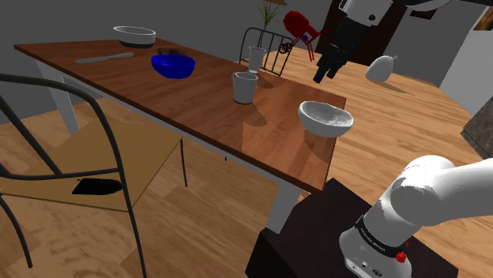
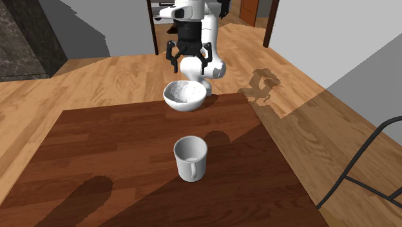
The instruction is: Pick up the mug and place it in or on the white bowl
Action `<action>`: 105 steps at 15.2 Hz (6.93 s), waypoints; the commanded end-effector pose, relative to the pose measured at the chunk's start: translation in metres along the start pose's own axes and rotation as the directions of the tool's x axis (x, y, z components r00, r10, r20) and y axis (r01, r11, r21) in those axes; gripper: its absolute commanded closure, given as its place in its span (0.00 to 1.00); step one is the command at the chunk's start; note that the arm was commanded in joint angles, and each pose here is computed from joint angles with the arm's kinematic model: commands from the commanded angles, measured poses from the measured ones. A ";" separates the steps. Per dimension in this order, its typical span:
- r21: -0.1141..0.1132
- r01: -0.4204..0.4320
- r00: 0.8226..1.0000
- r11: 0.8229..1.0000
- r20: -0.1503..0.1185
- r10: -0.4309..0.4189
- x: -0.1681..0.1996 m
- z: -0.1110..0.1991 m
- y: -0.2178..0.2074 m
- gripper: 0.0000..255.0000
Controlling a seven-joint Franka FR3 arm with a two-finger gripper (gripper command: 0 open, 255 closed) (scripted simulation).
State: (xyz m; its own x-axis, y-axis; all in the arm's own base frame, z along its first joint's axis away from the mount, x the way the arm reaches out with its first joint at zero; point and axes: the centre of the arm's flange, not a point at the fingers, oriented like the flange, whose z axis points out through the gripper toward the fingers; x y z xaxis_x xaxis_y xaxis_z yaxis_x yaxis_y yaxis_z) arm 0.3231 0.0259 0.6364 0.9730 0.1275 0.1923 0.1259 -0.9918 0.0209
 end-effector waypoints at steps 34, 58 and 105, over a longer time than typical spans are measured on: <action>-0.016 0.161 0.971 0.987 0.180 -0.156 0.263 0.156 -0.086 0.00; -0.016 0.161 0.971 0.987 0.180 -0.156 0.274 0.104 -0.085 1.00; -0.016 0.161 0.971 0.987 0.180 -0.156 0.000 -0.044 -0.020 1.00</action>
State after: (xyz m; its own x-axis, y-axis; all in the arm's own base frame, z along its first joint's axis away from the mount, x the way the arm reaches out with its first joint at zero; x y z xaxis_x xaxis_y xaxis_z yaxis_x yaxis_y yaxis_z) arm 0.3121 0.0456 0.6841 0.9602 0.2791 0.0064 0.2781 -0.9582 0.0677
